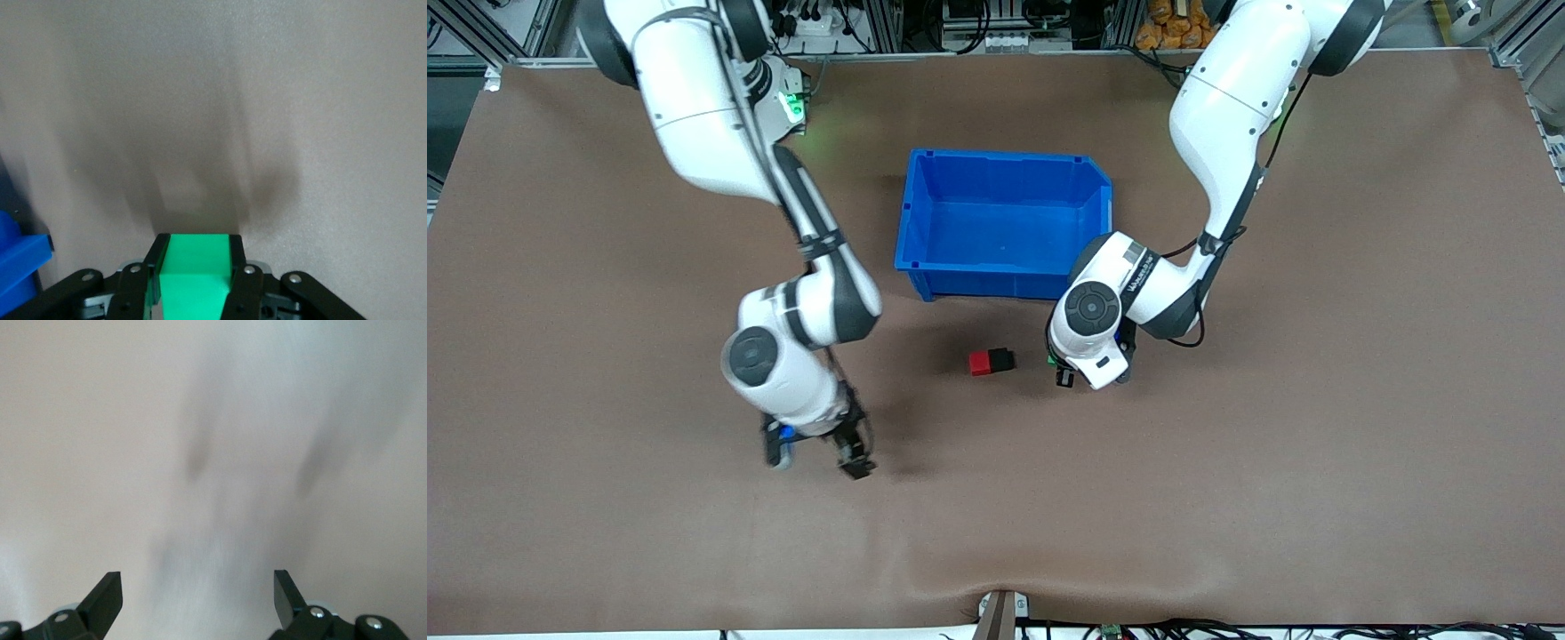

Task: Attach green and red cubes to black cube
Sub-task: 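Withdraw the right gripper while the left gripper lowers the green cube onto black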

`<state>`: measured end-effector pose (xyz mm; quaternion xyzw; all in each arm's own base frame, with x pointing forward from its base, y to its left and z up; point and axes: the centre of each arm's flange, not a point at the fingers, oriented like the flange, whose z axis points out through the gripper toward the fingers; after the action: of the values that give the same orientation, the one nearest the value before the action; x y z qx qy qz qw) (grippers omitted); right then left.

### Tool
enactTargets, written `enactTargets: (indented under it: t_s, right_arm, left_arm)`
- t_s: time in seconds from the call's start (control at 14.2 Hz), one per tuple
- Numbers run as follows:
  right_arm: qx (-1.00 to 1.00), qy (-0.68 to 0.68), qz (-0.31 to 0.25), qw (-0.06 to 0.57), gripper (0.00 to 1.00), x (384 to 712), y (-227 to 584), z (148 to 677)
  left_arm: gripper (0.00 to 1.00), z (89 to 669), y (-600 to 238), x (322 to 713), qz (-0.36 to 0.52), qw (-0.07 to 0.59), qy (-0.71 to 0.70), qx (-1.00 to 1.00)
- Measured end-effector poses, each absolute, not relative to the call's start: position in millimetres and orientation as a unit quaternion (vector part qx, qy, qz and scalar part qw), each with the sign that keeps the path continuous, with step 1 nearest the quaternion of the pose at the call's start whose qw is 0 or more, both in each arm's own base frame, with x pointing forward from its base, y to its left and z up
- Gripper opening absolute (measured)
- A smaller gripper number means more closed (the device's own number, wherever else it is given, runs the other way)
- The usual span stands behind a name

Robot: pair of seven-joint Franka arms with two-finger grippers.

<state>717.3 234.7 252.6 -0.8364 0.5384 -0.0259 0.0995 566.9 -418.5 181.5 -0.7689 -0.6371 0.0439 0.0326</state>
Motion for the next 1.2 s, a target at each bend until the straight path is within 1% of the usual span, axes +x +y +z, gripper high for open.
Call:
enactTargets:
  t_s: [0.14,0.28,0.42,0.63,0.92,1.06,1.13,1.2]
  right_arm:
    - [-0.875,0.478,-0.013,0.077,1.0,724.6,191.5,257.1]
    - [-0.9,0.431,0.002,0.064,1.0,729.0,151.3,276.3]
    - [-0.92,0.386,0.019,0.059,1.0,727.7,115.5,313.0]
    - [-0.948,0.308,0.045,0.062,1.0,713.4,59.7,384.4]
    - [-0.978,0.195,0.041,0.066,1.0,675.7,-16.5,490.9]
    - [-0.983,0.159,0.066,0.069,1.0,642.8,-39.4,535.9]
    - [-0.984,0.146,0.086,0.057,1.0,623.1,-43.0,556.7]
    - [-0.986,0.136,0.091,0.04,1.0,606.9,-42.8,577.3]
  left_arm:
    - [0.4,181.3,-419.9,566.2,0.047,0.033,-0.638,-0.768]
    - [0.4,180.9,-425.3,561.3,0.054,0.034,-0.639,-0.767]
    - [0.4,180.4,-434.5,553.1,0.063,0.037,-0.636,-0.768]
    - [0.4,179.8,-443.6,545.3,0.072,0.038,-0.638,-0.766]
    - [0.4,178.1,-450.3,541.9,0.088,0.028,-0.647,-0.757]
    - [0.4,177.7,-454.2,540.8,0.087,0.021,-0.653,-0.752]
    - [0.4,177.6,-455.7,540.4,0.087,0.018,-0.655,-0.75]
    - [0.4,177.5,-457.6,540.2,0.087,0.013,-0.656,-0.75]
